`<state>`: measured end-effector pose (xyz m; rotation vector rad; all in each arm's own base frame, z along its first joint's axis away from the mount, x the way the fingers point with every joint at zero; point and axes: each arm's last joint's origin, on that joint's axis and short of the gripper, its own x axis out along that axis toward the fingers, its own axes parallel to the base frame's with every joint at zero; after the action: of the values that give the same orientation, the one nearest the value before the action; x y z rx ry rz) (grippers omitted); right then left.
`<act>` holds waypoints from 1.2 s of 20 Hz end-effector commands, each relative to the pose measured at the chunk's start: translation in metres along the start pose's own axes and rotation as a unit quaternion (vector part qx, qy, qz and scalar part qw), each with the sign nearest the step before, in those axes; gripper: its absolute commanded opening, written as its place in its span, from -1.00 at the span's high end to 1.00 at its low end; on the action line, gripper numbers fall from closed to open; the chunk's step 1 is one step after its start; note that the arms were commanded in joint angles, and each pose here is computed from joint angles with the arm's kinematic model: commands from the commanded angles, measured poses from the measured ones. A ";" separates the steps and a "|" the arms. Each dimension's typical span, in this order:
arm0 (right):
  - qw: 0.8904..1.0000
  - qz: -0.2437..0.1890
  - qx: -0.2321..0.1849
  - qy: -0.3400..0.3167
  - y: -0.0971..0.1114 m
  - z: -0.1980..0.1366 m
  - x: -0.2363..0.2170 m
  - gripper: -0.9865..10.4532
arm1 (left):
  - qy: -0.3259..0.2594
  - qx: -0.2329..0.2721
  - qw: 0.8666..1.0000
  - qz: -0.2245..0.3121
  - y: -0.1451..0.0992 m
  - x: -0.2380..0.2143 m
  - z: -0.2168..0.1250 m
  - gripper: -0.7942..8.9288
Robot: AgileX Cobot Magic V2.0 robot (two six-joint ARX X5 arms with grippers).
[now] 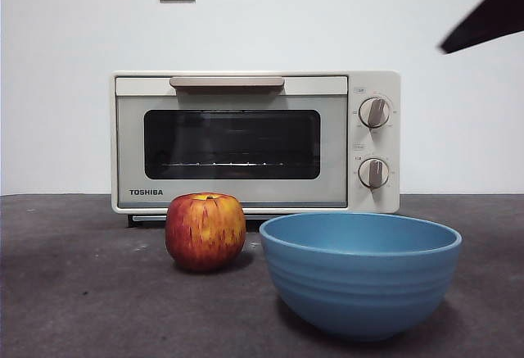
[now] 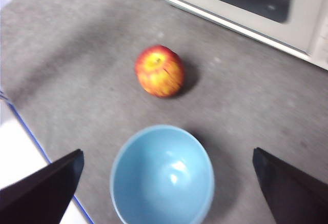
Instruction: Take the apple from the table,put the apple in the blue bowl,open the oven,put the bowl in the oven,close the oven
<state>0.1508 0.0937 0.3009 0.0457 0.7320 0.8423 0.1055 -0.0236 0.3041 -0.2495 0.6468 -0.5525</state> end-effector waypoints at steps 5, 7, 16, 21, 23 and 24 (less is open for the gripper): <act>1.000 0.021 -0.008 0.016 0.018 0.029 0.071 -0.20 | -0.008 0.009 1.000 -0.003 -0.002 -0.002 0.004 0.82; 0.999 0.010 -0.012 0.037 0.021 0.039 0.096 -0.20 | -0.007 0.008 1.000 -0.003 -0.002 -0.002 0.004 0.82; 0.993 -0.017 -0.031 0.109 0.036 0.064 0.200 -0.20 | -0.007 0.008 1.000 -0.004 -0.003 -0.002 0.004 0.82; 0.989 -0.051 -0.034 0.132 0.031 0.057 0.229 -0.20 | -0.007 0.008 1.000 -0.004 -0.003 -0.002 0.004 0.82; 0.987 -0.062 -0.033 0.145 0.027 0.050 0.240 -0.20 | -0.007 0.008 1.000 -0.004 -0.003 -0.002 0.004 0.82; 0.986 -0.064 -0.032 0.152 0.025 0.047 0.244 -0.20 | -0.007 0.008 1.000 -0.004 -0.003 -0.002 0.004 0.82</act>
<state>0.2689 0.2837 0.2052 -0.1963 0.9892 0.7519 0.1053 -0.0240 0.3040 -0.2492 0.6493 -0.5554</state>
